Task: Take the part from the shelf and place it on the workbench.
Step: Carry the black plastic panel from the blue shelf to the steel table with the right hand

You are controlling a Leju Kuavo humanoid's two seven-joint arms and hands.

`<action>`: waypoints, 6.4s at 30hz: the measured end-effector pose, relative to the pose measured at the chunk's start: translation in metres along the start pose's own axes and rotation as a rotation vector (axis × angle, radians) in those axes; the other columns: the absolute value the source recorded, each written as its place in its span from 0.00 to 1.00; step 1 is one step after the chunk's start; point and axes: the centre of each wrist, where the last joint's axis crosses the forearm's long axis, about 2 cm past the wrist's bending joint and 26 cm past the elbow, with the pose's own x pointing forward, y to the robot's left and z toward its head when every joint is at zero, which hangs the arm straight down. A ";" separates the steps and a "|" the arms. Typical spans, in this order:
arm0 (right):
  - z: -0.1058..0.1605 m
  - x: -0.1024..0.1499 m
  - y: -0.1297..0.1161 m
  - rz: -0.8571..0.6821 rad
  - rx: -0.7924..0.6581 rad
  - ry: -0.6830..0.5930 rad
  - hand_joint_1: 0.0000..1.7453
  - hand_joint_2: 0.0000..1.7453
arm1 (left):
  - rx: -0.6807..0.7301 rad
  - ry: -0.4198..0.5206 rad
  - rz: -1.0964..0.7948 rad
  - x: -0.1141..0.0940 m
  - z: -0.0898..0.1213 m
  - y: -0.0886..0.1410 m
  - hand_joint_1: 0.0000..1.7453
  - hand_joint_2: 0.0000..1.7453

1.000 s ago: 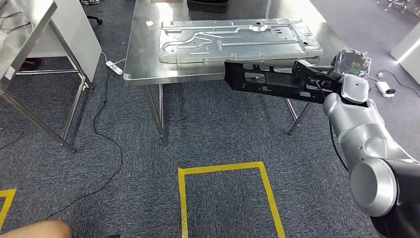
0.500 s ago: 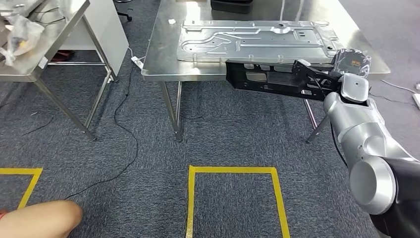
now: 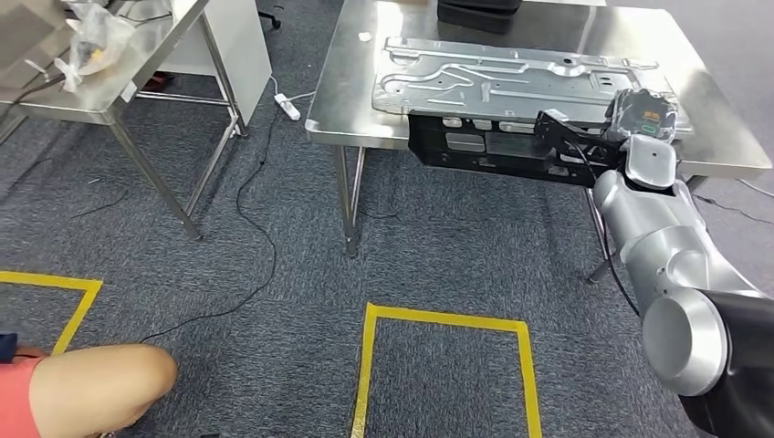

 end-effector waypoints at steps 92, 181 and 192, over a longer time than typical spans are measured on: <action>-0.038 -0.007 -0.094 -0.030 0.035 -0.066 1.00 1.00 | -0.047 -0.007 -0.054 -0.002 0.001 -0.004 0.00 1.00; -0.040 -0.011 -0.102 -0.117 0.002 0.018 1.00 1.00 | -0.051 -0.008 -0.046 -0.003 0.000 0.002 0.00 1.00; -0.039 -0.012 -0.100 -0.117 0.002 0.030 1.00 1.00 | -0.059 -0.010 -0.045 -0.002 0.000 0.001 0.00 1.00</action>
